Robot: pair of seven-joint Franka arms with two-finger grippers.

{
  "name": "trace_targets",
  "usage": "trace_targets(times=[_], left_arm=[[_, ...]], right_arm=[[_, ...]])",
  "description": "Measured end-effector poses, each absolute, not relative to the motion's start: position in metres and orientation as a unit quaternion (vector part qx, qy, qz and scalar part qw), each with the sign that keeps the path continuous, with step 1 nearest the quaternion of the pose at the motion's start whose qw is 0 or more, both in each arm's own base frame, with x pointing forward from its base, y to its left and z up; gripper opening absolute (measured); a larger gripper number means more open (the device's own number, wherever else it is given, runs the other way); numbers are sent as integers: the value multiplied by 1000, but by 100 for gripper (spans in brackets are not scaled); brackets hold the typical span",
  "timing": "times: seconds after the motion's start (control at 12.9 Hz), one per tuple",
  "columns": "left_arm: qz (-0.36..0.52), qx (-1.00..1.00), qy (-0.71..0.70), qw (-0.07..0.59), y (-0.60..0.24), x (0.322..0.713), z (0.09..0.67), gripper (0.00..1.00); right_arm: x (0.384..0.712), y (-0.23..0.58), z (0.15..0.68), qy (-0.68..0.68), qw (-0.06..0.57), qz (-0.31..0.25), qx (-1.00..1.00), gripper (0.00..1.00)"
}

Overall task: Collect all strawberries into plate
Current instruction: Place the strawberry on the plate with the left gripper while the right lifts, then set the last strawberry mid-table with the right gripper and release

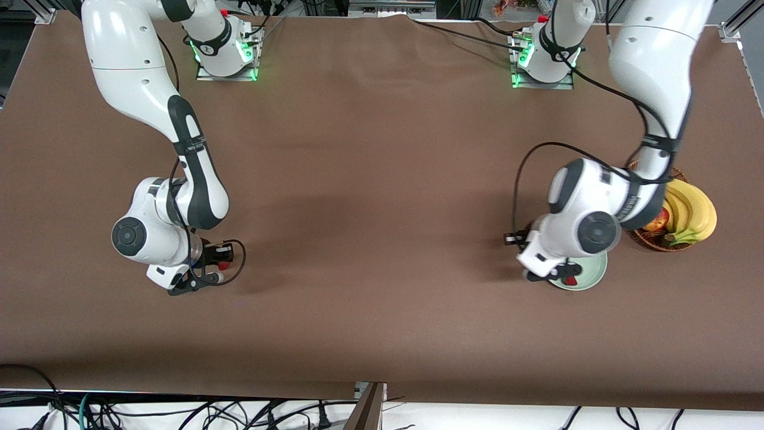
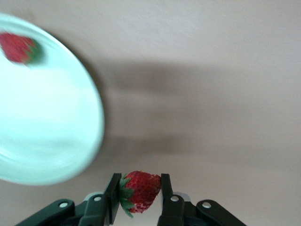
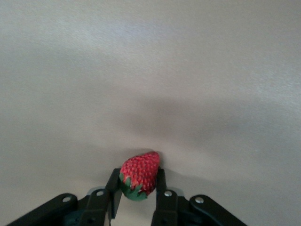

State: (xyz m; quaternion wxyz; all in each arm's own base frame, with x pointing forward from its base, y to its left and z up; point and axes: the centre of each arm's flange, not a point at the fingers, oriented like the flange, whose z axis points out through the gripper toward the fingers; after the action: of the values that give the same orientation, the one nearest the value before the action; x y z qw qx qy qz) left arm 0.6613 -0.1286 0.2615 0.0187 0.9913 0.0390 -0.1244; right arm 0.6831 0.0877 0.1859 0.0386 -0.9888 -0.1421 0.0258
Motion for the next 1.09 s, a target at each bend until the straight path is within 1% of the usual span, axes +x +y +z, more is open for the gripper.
trace_targets(times=[0.16,0.39,0.54,0.7,0.78,0.93,1.09], left_arm=[[-125,991,-21,34,-83,667,258,38],[-130,986,-87,51,-56,667,238,38],[-131,984,-109,58,-43,667,224,38],[-130,983,-116,61,-37,668,221,42],[-128,983,-118,62,-38,668,221,49],[-127,983,-119,62,-40,669,222,70],[-124,983,-120,64,-46,670,226,93]], right_arm=[[684,108,192,-130,43,22,-990,33],[673,186,215,-84,49,18,-995,33],[652,258,234,-36,55,15,-998,33],[624,338,251,21,61,11,-998,33],[607,375,256,46,63,10,-997,33],[575,438,256,89,67,7,-994,33],[552,483,245,134,77,-7,-988,33]])
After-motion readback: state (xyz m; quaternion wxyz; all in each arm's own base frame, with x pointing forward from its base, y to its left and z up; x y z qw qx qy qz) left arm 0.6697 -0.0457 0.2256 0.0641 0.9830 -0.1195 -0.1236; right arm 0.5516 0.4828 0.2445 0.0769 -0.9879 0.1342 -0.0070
